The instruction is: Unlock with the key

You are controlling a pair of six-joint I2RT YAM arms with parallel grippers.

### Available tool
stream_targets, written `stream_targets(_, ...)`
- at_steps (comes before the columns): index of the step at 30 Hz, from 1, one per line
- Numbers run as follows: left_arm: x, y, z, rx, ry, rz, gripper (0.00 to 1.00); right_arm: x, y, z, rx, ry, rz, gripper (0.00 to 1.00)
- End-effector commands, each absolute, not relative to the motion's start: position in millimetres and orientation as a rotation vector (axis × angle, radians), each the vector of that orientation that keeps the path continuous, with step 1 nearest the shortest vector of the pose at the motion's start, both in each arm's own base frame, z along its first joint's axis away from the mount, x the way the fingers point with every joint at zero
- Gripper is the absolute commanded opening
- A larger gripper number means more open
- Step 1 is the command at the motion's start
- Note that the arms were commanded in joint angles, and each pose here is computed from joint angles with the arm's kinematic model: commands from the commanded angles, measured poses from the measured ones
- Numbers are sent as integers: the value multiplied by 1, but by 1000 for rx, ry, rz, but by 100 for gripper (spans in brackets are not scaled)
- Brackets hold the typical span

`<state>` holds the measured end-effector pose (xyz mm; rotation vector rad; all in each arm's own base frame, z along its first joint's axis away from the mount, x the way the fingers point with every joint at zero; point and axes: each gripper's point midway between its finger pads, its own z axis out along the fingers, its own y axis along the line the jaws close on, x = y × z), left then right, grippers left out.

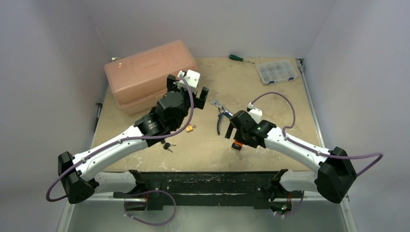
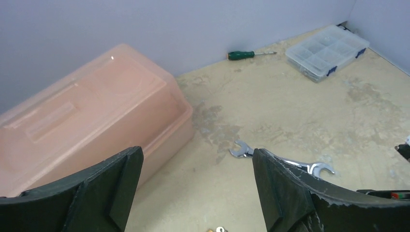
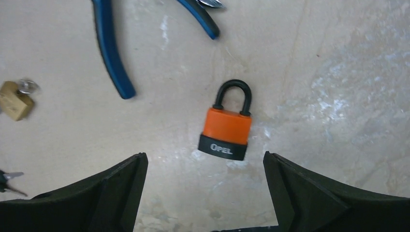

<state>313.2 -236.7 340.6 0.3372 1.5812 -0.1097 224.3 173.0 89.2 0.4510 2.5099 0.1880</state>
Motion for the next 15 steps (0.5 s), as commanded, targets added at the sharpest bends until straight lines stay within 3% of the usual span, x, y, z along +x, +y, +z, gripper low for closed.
stream_targets(1,305,-236,315,314,1759,-141,89,216,159,80,526,2500,148,99)
stream_targets(15,253,-175,192,178,2189,-9,89,226,168,46,475,2554,105,99)
